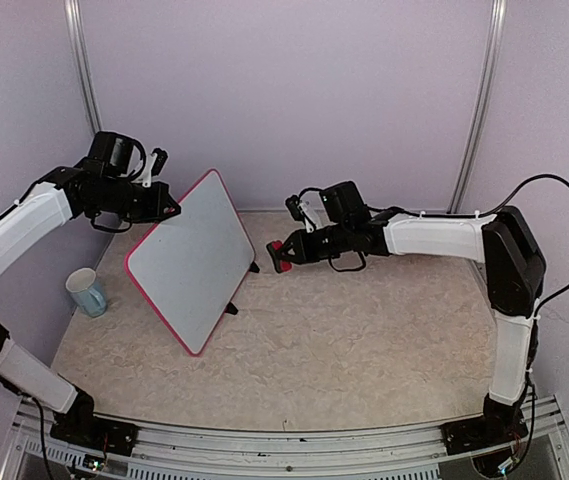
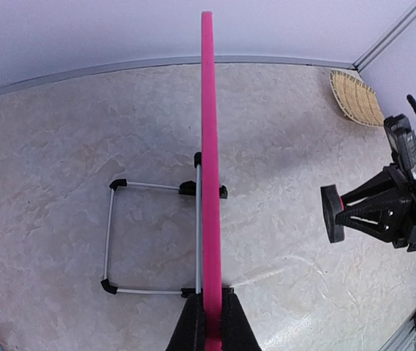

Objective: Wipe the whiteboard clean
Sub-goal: Erase the whiteboard at the center of the board.

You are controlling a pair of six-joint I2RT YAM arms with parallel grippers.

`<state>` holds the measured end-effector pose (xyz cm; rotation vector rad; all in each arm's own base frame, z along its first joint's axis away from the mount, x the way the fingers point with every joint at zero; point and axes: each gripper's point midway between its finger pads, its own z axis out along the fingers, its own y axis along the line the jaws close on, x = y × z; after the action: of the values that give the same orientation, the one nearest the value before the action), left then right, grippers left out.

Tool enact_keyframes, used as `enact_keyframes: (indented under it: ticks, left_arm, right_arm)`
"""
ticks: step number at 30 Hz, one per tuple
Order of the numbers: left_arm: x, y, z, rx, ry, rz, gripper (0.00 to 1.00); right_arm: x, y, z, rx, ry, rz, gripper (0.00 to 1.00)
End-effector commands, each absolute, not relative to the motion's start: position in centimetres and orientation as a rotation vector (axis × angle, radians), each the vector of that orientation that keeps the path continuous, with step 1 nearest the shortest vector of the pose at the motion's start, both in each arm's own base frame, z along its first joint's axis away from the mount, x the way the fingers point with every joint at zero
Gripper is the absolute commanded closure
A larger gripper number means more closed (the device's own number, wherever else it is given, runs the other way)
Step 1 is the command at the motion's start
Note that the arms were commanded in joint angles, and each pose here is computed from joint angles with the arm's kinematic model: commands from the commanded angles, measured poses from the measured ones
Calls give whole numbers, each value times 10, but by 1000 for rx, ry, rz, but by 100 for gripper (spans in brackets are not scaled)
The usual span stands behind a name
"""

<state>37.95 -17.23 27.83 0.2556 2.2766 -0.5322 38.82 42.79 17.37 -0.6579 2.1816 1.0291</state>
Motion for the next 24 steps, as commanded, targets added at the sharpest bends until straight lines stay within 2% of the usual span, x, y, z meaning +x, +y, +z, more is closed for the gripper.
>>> enact_keyframes:
  ticks: [1,14,24]
  left_arm:
    - [394,-178,302,267,2207,-562,100]
    - [425,-187,308,261,2174,-601,100]
    - [452,-197,297,251,2182,-659,100]
  right_arm:
    - [378,404,154,-670,2219,924,94]
    - [355,343,112,-710,2325,629,92]
    - [349,303,85,-644,2396,590,89]
